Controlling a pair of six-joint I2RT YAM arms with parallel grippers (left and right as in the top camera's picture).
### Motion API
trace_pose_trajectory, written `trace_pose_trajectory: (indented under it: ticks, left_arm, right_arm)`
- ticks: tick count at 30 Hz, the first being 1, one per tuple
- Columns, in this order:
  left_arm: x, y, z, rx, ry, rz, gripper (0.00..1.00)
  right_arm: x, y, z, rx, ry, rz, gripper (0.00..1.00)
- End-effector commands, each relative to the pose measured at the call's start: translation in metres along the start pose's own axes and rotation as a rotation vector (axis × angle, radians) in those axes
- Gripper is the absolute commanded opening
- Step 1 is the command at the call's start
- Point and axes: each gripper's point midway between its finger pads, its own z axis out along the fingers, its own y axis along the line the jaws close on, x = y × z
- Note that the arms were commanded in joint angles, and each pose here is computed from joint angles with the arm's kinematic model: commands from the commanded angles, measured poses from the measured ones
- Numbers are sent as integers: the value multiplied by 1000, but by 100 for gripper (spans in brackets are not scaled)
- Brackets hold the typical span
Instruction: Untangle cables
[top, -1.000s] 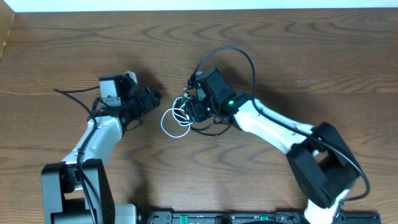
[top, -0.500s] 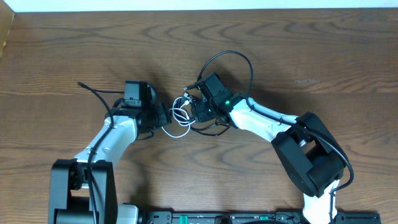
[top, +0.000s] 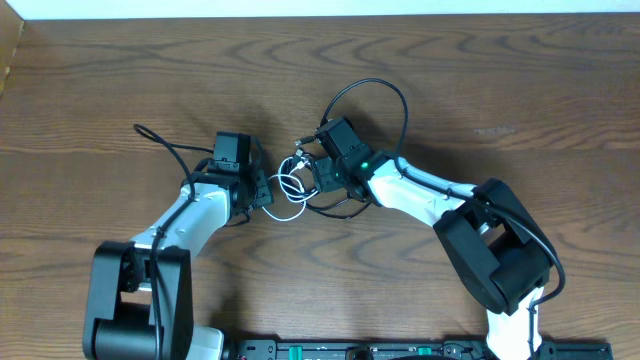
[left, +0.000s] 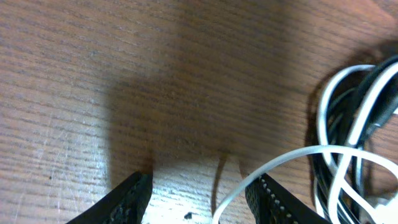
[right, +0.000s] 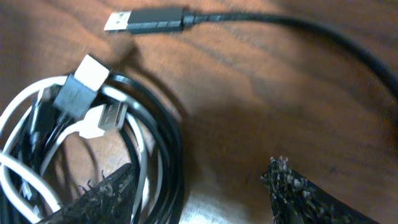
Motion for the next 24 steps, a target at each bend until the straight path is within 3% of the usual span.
trace_pose_trajectory:
  ticks: [1, 7, 9, 14, 18, 24]
  left_arm:
    - [-1, 4, 5, -31, -5, 5, 54]
    - [-5, 3, 9, -25, -21, 11, 53]
    - [-3, 4, 13, -29, -14, 34, 49]
    - [3, 8, 31, -44, 18, 43, 46]
    - [4, 9, 36, -47, 24, 43, 8]
    - [-26, -5, 2, 4, -103, 37, 7]
  right_arm:
    - [13, -12, 17, 42, 36, 16, 64]
    - [9, -7, 18, 31, 16, 11, 62]
    - [8, -2, 18, 21, 4, 5, 63]
    - [6, 9, 18, 2, -14, -26, 70]
    - [8, 13, 18, -3, -12, -42, 71]
    - [12, 13, 22, 1, -1, -94, 69]
